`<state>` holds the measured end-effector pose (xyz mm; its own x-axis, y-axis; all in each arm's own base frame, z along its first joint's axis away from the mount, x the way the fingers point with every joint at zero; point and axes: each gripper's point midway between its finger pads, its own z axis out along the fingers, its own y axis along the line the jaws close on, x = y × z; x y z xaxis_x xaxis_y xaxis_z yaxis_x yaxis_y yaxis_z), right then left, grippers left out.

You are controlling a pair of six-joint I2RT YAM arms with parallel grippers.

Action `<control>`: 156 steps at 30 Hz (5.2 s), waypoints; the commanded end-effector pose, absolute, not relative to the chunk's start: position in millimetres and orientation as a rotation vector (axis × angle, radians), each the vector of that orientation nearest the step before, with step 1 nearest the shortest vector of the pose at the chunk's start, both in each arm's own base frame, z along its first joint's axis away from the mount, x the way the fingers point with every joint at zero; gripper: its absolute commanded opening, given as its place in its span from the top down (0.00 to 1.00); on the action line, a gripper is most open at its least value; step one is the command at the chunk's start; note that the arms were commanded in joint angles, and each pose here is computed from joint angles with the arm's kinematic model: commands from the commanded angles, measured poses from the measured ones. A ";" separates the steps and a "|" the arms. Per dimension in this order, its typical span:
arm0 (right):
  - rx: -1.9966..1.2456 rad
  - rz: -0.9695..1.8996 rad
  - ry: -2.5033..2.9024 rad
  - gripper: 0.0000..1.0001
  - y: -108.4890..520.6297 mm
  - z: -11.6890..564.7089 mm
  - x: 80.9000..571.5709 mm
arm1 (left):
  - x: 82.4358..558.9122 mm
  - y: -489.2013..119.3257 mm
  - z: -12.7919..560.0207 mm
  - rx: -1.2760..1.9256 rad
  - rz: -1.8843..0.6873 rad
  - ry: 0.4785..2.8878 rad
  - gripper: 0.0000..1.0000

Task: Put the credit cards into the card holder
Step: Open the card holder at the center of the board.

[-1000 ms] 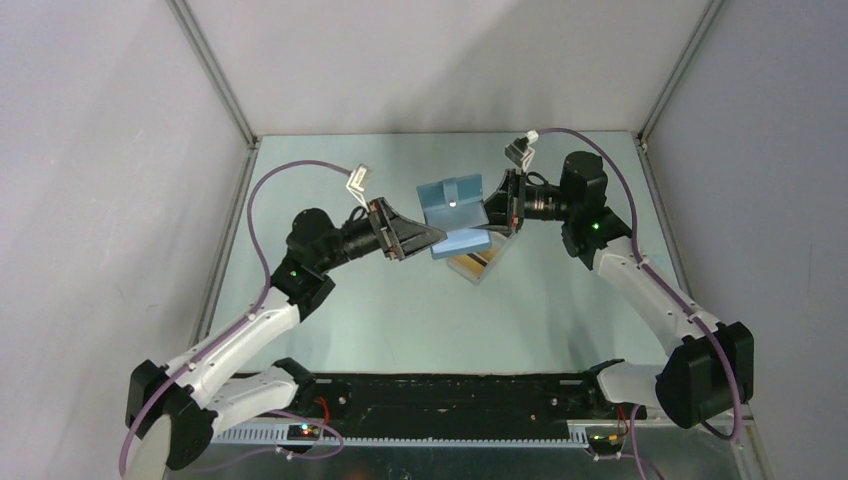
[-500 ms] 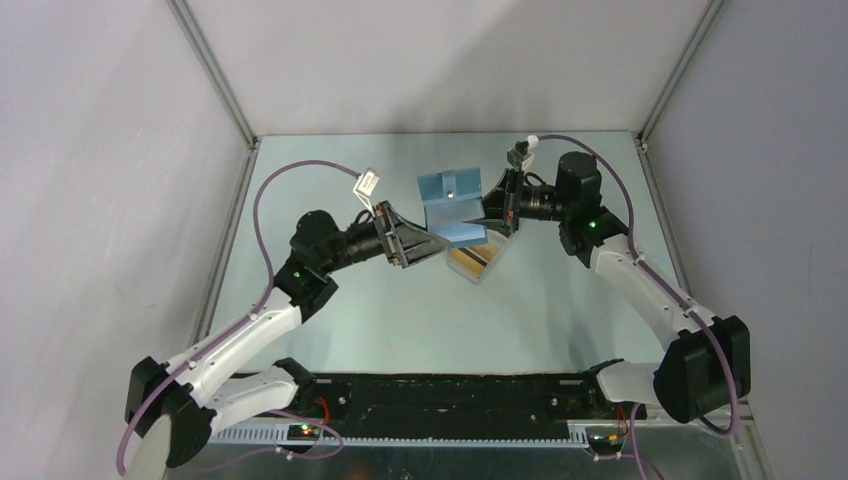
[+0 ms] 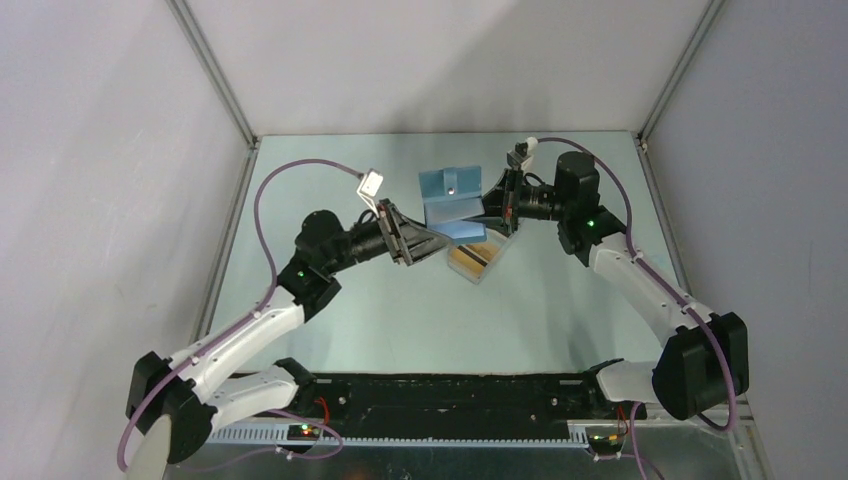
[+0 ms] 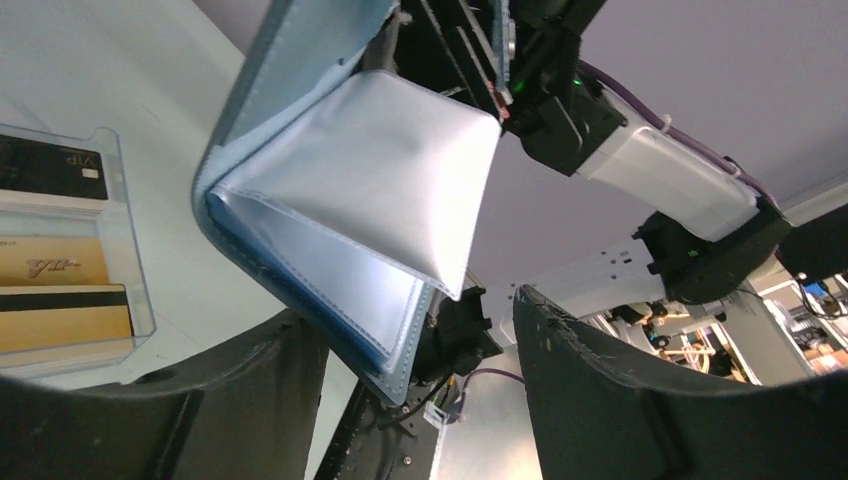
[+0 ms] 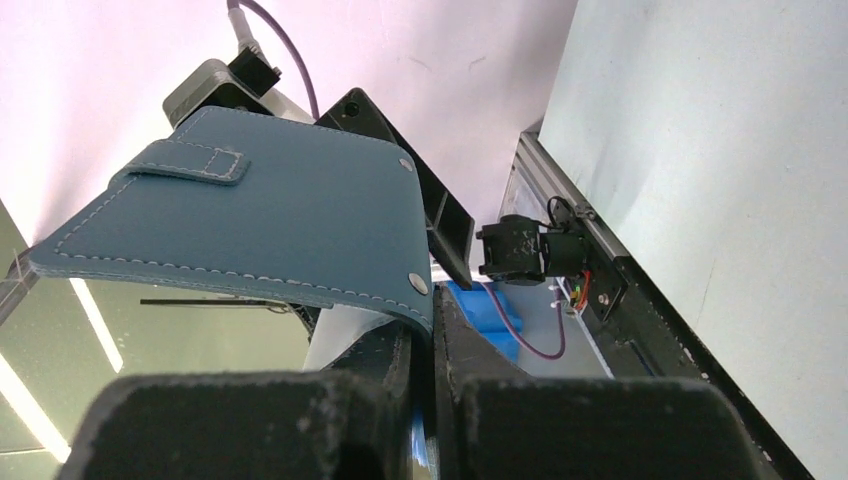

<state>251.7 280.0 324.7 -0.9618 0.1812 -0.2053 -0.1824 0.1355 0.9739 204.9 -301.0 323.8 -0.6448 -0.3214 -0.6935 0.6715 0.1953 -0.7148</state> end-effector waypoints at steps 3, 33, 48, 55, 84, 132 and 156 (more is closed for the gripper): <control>-0.066 1.905 2.090 1.00 281.4 340.6 242.8 | 224.5 -300.9 338.0 0.285 -1.504 1.601 0.29; -0.045 1.964 2.416 1.00 296.0 283.6 216.9 | 321.4 -246.8 267.4 0.146 -1.183 1.911 0.54; 0.119 1.905 2.360 1.00 284.7 281.2 253.6 | 278.4 -203.3 258.1 -0.174 -1.270 1.919 0.16; 0.134 1.893 2.331 1.00 283.7 285.4 258.3 | 252.3 -215.6 284.2 -0.267 -1.486 1.784 0.09; -0.053 1.639 2.362 0.35 261.9 250.0 253.3 | 276.3 -259.1 236.1 -0.146 -1.587 1.923 1.00; -0.401 1.047 2.149 1.00 328.1 243.6 256.0 | 252.9 -220.6 244.2 -0.065 -1.668 2.091 1.00; -0.425 1.103 2.205 1.00 379.4 187.4 292.2 | 239.1 -221.1 225.1 0.024 -1.664 2.114 1.00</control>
<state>287.8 363.9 175.1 -0.7585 -0.0173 -0.6514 -0.5072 0.6432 0.5735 246.8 -217.3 197.0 -0.9167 -0.3103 -0.2518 0.1459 0.3267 -0.9338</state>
